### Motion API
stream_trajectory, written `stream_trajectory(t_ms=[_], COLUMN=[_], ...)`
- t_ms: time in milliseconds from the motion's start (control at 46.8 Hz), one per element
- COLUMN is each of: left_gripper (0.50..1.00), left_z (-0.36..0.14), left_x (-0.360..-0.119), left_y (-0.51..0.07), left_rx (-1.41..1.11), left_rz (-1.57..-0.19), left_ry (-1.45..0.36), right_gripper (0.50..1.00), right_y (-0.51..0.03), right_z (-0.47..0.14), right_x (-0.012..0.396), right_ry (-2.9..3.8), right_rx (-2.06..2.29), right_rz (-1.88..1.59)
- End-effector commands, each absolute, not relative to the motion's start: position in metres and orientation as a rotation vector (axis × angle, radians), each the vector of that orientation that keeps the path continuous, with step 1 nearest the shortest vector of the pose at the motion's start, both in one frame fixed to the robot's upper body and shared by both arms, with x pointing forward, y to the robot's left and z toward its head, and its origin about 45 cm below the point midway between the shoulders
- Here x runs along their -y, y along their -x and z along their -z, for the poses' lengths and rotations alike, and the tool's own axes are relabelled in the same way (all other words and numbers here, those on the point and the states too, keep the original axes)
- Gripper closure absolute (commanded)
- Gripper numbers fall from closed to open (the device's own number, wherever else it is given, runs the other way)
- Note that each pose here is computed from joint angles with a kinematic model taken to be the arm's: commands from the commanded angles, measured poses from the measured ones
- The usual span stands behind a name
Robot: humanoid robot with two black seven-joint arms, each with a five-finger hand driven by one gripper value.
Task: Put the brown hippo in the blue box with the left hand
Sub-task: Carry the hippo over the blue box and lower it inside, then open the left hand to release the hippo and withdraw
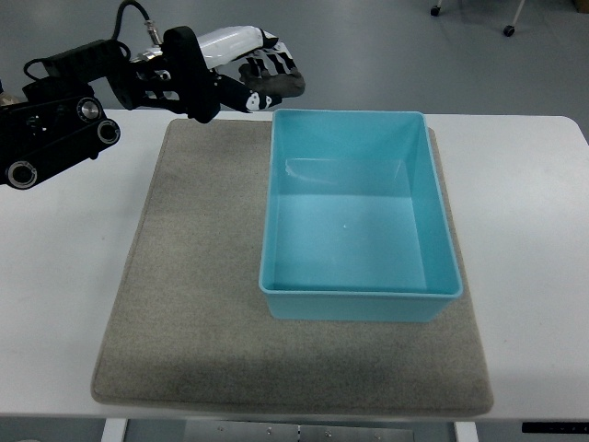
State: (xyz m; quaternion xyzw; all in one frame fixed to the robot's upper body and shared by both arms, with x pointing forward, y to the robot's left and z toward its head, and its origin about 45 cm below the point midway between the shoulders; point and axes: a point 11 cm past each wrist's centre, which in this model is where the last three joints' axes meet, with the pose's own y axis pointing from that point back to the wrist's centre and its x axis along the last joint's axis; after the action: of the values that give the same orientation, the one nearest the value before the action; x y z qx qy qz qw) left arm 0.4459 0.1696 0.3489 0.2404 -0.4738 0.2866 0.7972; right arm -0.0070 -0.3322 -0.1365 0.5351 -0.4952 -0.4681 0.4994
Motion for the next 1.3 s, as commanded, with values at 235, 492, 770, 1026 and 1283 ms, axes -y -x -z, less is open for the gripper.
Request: stream_trajectory(t_ms=[235, 492, 770, 1026, 1283], left_gripper=[1.000, 1.000, 1.000, 0.804, 0.506], left_z=[-0.324, -0.281, -0.256, -0.240, -0.240], left_x=[-0.124, -0.106, -0.099, -0.102, -0.103], left_y=[-0.403, -0.391, -0.387, -0.387, -0.388], left_rx=[0.984, 0.979, 0.956, 0.930, 0.923], left_rz=[-0.318, -0.199, -0.155, -0.181, -0.223], left_ry=[-0.510, -0.577, -0.613, -0.620, -0.597], right_gripper=[0.564, 0.564, 0.564, 0.564, 0.564], right_y=[0.007, 0.007, 0.007, 0.007, 0.007], right_z=[0.137, 0.137, 0.137, 0.137, 0.137], right_x=[0.332, 0.332, 0.332, 0.332, 0.332], right_ry=[-1.294, -1.294, -1.294, -1.294, -1.294], right_rx=[1.199, 1.199, 1.199, 1.199, 1.199], right_rz=[1.133, 1.133, 1.133, 1.133, 1.133])
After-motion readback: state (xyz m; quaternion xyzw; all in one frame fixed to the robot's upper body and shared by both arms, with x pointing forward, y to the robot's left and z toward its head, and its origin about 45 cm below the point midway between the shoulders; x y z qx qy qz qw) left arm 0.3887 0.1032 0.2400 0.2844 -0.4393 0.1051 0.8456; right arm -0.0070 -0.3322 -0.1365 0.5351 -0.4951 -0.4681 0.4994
